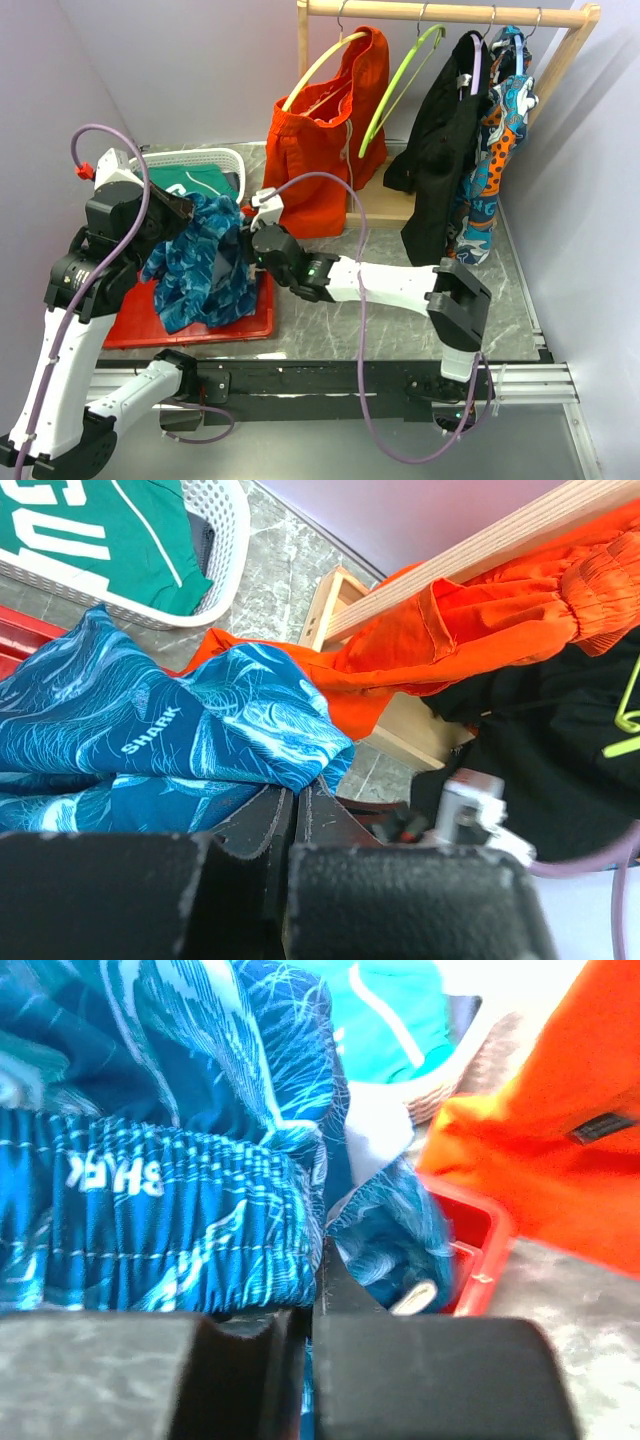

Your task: Place the shorts on the hanger

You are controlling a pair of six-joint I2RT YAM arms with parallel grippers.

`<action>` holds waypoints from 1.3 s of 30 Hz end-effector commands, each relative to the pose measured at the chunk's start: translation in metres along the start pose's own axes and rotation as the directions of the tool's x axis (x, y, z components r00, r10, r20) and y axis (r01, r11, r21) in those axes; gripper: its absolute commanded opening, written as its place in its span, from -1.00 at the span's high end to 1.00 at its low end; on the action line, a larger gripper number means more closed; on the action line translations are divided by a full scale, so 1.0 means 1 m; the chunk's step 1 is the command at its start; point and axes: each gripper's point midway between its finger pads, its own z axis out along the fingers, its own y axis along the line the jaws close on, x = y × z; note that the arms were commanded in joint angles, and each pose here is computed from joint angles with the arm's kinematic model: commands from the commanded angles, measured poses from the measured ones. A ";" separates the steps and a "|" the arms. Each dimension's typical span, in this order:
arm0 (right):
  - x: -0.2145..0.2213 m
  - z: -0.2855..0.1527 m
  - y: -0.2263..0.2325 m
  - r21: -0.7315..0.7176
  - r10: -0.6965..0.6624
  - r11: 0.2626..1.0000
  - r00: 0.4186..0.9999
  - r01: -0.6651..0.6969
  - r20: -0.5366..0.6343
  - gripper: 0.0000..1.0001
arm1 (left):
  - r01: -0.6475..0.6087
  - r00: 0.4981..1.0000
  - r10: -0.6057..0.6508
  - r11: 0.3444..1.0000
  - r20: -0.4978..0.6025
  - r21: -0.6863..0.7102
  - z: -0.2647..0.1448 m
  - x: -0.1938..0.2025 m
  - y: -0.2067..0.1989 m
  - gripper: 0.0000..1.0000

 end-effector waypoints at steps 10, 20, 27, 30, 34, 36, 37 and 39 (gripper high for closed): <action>-0.203 -0.146 -0.026 0.034 0.026 0.999 0.951 -0.038 0.308 1.00 | -0.044 0.999 0.047 0.977 -0.012 0.208 -0.002 -0.007 -0.048 0.98; -0.261 -0.229 -0.044 0.122 -0.043 0.993 0.943 0.002 0.331 1.00 | -0.155 0.950 0.258 0.881 -0.179 0.448 0.021 0.056 -0.120 0.98; -0.202 -0.216 -0.102 0.352 -0.094 0.936 0.980 0.027 0.174 1.00 | -0.206 0.922 0.302 0.913 -0.243 0.352 0.044 0.105 -0.095 0.06; -0.149 -0.198 -0.127 0.321 -0.002 0.947 0.998 -0.019 0.066 1.00 | -0.241 0.911 0.317 0.928 -0.264 0.286 0.047 0.119 -0.064 -0.49; -0.093 -0.178 -0.143 0.313 0.076 0.948 0.996 -0.056 -0.051 1.00 | -0.279 0.874 0.349 0.930 -0.337 0.239 0.039 0.151 -0.024 -0.54; -0.072 -0.171 -0.151 0.342 0.078 0.939 0.992 -0.040 -0.097 1.00 | -0.281 0.850 0.343 0.937 -0.400 0.206 0.037 0.181 -0.001 -0.45; -0.068 -0.169 -0.152 0.350 0.089 0.936 0.991 -0.048 -0.103 1.00 | -0.285 0.841 0.353 0.933 -0.410 0.218 0.029 0.193 0.003 -0.43; -0.058 -0.166 -0.158 0.369 0.094 0.928 0.989 -0.044 -0.118 1.00 | -0.279 0.826 0.326 0.945 -0.460 0.168 0.026 0.220 0.025 -0.33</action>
